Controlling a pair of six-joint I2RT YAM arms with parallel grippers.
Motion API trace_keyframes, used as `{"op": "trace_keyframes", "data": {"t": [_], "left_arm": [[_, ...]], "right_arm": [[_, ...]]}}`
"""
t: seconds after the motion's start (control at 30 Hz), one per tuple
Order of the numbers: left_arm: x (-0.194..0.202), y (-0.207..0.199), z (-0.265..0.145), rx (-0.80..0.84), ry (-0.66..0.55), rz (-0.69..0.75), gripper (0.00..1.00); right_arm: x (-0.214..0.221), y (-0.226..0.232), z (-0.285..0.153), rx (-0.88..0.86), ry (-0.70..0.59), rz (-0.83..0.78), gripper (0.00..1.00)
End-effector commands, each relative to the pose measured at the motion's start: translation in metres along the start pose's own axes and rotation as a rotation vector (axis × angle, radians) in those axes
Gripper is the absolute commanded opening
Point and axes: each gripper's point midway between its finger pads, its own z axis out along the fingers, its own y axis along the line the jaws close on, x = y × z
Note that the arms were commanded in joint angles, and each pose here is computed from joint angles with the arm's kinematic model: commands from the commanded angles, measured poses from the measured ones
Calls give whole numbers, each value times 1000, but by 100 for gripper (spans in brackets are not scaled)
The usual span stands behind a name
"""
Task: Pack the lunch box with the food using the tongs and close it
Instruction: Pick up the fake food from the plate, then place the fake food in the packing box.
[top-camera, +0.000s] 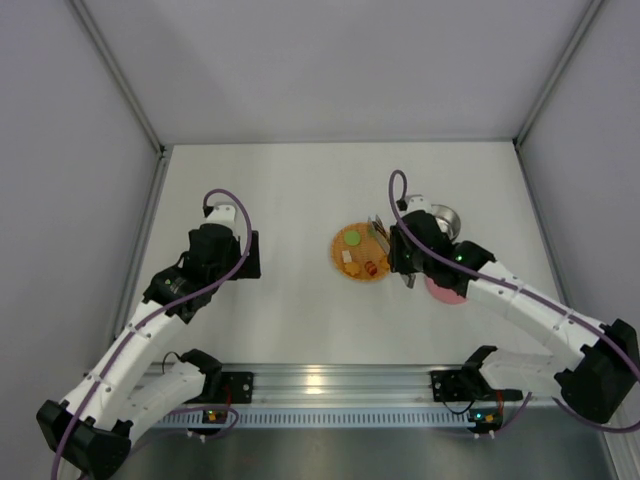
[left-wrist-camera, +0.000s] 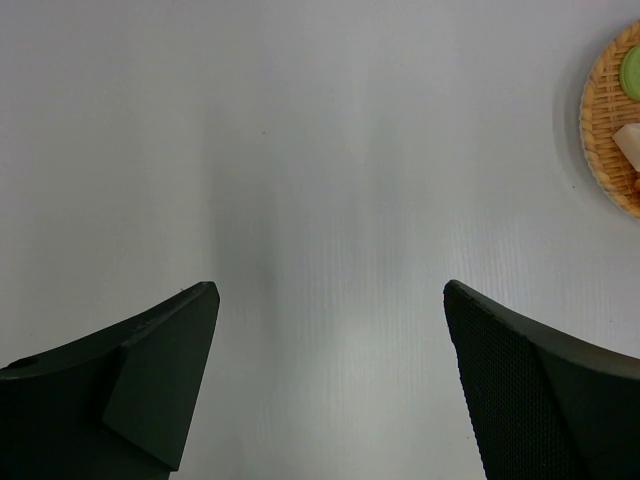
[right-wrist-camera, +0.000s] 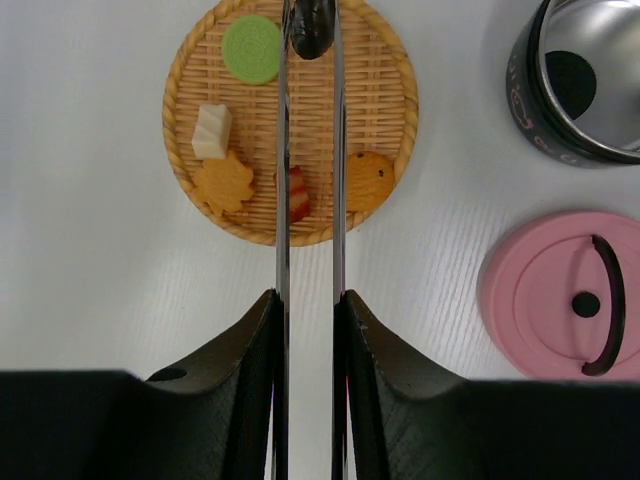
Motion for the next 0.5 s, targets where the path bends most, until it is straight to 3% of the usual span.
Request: {"op": "trace_keyframes", "data": {"t": [0.0,0.47], "left_arm": [[-3,-2,1,8,-18,-10,99],[-4,-3,-1,12,-24,-7,99]], "right_arm": [[-34,0,-26,13,-113,18,27],[-42,-82,-67,219,-222,145,28]]}}
